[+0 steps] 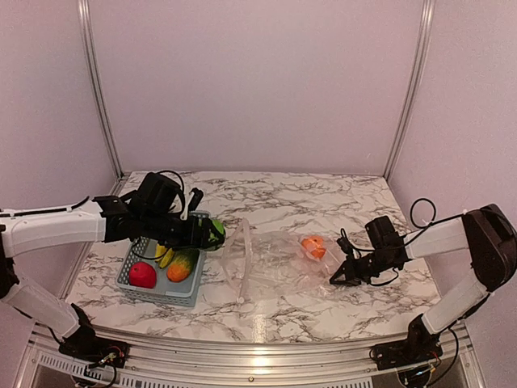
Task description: Open the zip-top bag and remove the fake food
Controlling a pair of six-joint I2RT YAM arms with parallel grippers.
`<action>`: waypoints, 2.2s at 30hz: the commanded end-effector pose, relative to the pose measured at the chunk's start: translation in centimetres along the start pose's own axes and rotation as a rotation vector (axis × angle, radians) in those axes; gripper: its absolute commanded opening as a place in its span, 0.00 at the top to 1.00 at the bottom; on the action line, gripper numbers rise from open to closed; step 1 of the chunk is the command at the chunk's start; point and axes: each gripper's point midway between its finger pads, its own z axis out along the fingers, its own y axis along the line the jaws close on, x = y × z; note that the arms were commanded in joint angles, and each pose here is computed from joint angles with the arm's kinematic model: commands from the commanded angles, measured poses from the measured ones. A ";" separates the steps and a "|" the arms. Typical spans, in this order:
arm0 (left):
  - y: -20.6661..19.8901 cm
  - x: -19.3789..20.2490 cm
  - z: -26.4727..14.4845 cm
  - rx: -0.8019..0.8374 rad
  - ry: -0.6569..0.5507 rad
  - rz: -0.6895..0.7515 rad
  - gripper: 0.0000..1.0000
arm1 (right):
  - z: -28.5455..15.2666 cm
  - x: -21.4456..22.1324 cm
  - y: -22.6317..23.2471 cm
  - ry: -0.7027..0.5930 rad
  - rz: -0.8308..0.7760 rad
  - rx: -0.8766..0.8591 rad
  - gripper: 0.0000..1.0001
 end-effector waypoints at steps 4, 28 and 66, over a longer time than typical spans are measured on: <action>8.6 2.2 -6.5 -0.334 -0.027 -0.173 0.21 | -0.5 -0.3 0.2 -0.023 -0.003 -0.010 1.00; 11.7 3.3 -9.1 -0.499 0.083 -0.137 0.01 | -0.3 0.9 3.4 0.024 -0.068 -0.034 0.77; -0.4 -1.4 3.3 -0.061 0.033 -0.001 0.05 | -3.1 -11.0 1.7 -0.207 0.037 -0.106 0.32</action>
